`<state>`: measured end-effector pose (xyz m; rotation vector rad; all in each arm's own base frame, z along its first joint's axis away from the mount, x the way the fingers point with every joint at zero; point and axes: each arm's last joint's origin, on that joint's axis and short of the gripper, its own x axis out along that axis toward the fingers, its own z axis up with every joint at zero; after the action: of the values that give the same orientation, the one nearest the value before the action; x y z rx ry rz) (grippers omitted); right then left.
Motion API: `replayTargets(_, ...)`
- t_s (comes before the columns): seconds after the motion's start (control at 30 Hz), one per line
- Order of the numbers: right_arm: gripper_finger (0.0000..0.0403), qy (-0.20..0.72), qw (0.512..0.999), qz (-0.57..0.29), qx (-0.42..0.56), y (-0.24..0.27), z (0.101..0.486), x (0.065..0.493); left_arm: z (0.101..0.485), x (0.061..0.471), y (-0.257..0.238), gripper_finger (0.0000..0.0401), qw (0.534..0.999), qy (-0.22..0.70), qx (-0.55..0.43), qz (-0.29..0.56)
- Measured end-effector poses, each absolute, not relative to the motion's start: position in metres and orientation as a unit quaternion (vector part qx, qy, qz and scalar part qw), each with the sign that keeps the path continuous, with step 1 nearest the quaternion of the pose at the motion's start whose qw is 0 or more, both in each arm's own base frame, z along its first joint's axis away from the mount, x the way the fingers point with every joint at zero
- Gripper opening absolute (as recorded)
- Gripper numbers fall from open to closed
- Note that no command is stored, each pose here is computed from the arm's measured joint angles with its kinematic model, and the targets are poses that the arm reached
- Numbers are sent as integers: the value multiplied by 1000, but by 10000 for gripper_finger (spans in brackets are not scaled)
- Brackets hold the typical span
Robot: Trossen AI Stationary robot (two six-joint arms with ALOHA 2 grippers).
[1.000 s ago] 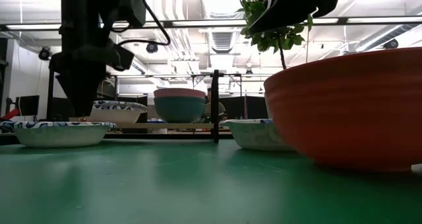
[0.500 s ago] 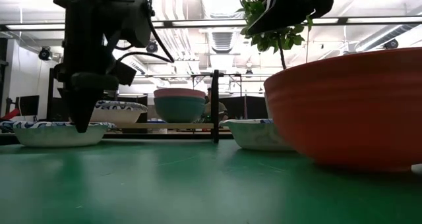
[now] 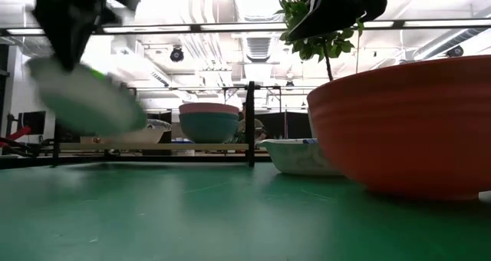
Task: Place and stack bowls onto a shelf
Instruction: Stack the white and blue bowl on top of the white and blue bowl
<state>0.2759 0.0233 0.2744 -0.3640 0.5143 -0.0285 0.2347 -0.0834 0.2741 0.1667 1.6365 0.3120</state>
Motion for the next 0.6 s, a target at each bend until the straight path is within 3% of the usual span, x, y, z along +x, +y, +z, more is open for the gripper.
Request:
replayTargets(0.27,27,253,951,-15,-178,23,274,276,344,236,-65,0,753,618,165,154)
replayTargets(0.43,27,253,951,-15,-178,23,274,276,355,219,-29,0,757,591,152,233)
replayTargets(0.6,27,253,951,-15,-178,23,274,276,339,199,12,0,731,600,120,301)
